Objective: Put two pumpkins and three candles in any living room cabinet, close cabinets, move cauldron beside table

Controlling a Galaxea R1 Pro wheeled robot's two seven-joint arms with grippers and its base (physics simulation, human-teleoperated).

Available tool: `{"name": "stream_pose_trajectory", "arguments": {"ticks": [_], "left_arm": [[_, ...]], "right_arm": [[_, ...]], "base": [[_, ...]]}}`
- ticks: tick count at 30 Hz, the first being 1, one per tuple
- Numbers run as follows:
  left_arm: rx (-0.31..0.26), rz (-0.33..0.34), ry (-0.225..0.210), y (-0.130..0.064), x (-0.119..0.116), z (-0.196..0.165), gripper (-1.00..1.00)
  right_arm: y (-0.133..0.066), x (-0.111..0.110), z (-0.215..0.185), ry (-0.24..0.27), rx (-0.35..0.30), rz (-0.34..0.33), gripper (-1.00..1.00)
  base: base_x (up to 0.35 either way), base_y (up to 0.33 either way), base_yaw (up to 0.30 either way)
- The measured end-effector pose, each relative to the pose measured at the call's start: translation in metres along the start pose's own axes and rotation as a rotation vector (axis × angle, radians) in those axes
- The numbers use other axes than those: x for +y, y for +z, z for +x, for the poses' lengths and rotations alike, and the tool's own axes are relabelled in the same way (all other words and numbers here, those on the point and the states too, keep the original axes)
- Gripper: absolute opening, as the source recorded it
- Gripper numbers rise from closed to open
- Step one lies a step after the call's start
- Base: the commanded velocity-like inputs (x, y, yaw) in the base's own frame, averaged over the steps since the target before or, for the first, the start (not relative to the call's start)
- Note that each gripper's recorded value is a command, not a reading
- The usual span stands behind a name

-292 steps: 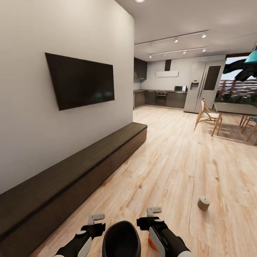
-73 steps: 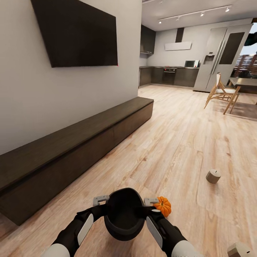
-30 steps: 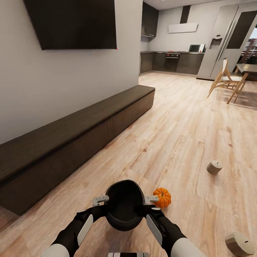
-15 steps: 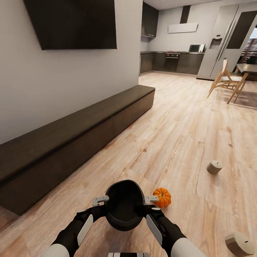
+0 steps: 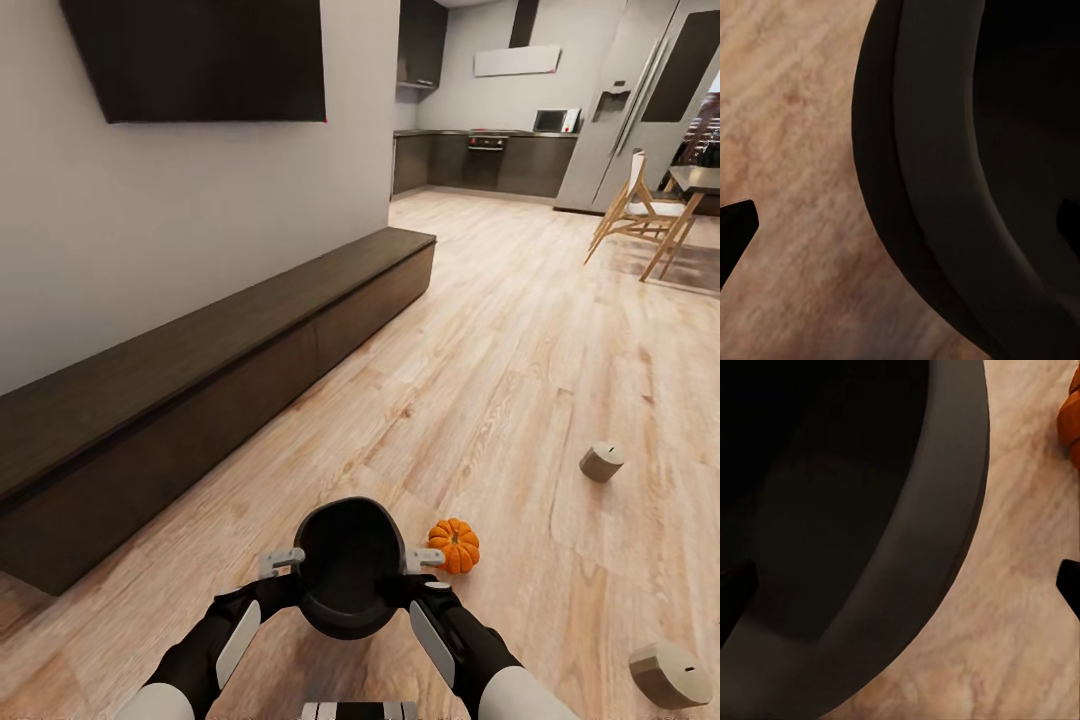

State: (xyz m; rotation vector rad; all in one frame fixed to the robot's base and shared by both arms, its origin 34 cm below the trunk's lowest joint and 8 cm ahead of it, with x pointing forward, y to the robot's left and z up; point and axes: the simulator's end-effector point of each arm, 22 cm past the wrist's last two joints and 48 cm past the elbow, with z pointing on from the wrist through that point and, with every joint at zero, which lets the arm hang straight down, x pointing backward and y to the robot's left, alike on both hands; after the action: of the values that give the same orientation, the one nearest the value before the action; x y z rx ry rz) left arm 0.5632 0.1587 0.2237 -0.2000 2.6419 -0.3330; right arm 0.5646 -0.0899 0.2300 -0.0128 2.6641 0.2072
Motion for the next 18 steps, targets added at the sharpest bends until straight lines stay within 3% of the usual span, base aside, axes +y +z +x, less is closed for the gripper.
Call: {"name": "stream_pose_trajectory", "arguments": {"ticks": [18], "left_arm": [[0.015, -0.001, -0.006, 0.0049, 0.002, 0.0073, 1.0]], "right_arm": [[0.0053, -0.0017, 0.0077, 0.005, 0.015, 0.001, 1.0]], "base": [[0.0, 0.0, 0.0]]}}
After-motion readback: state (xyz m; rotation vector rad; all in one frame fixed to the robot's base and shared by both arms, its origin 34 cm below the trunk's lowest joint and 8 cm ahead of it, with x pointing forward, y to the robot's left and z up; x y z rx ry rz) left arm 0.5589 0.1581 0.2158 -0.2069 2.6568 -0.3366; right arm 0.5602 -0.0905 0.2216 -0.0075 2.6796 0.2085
